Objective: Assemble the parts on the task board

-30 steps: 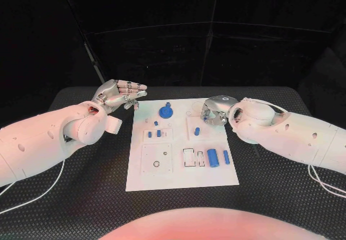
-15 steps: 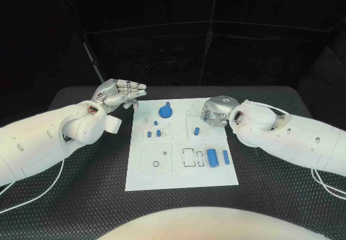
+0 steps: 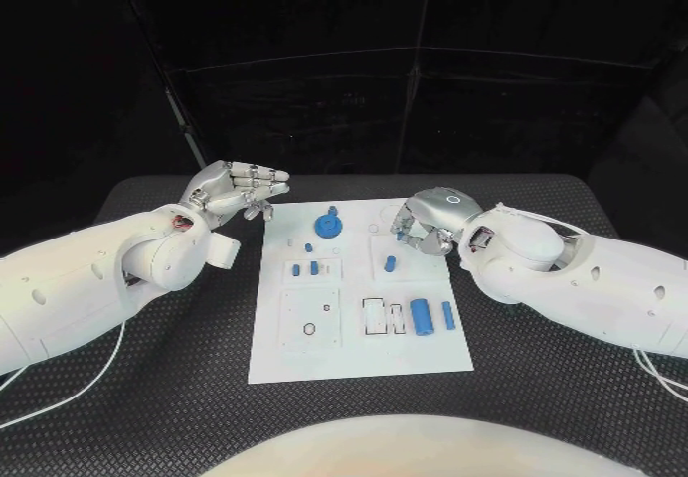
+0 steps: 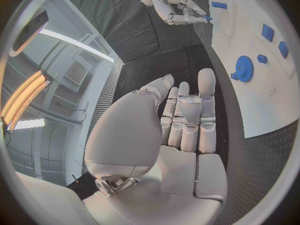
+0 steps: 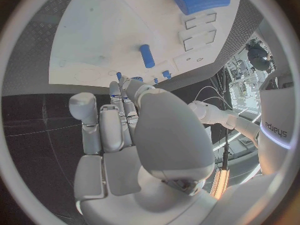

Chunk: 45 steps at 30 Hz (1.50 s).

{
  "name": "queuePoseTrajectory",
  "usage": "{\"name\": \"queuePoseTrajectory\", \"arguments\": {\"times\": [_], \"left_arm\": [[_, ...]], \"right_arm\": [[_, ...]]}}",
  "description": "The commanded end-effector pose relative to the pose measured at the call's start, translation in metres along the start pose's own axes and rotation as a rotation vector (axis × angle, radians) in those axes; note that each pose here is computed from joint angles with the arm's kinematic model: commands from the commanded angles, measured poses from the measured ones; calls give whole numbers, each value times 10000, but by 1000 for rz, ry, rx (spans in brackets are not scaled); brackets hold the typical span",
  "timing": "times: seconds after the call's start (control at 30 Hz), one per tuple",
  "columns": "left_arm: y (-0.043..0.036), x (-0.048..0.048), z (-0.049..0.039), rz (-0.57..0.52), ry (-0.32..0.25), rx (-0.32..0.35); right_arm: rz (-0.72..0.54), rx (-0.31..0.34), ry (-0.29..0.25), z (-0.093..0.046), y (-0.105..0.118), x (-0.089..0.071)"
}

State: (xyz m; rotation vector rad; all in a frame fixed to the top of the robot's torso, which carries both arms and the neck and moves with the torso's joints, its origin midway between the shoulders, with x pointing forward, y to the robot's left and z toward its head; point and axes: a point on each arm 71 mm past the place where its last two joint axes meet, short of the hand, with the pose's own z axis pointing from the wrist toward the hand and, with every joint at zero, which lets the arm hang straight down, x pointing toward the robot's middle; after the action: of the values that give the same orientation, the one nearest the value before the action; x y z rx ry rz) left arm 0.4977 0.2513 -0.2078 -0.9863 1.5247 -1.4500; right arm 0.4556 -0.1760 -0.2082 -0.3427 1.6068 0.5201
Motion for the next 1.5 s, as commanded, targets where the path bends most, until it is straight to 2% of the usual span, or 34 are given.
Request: {"name": "queuePoseTrajectory", "arguments": {"times": [0.03,0.3,0.53,0.8,1.07,1.5], "left_arm": [[-19,2,3,-7,3,13],[-17,23,16,-10,8,14],[-14,76,47,-16,18,15],[-14,132,78,-22,29,16],[-13,165,95,-26,37,17],[-13,191,107,-29,44,16]], "right_arm": [[32,-26,-60,-26,90,-81],[99,-110,-69,-40,427,-148],[152,-195,-44,79,776,-121],[151,-262,52,118,1051,174],[148,-287,111,146,1182,378],[127,-308,171,153,1248,542]]}}
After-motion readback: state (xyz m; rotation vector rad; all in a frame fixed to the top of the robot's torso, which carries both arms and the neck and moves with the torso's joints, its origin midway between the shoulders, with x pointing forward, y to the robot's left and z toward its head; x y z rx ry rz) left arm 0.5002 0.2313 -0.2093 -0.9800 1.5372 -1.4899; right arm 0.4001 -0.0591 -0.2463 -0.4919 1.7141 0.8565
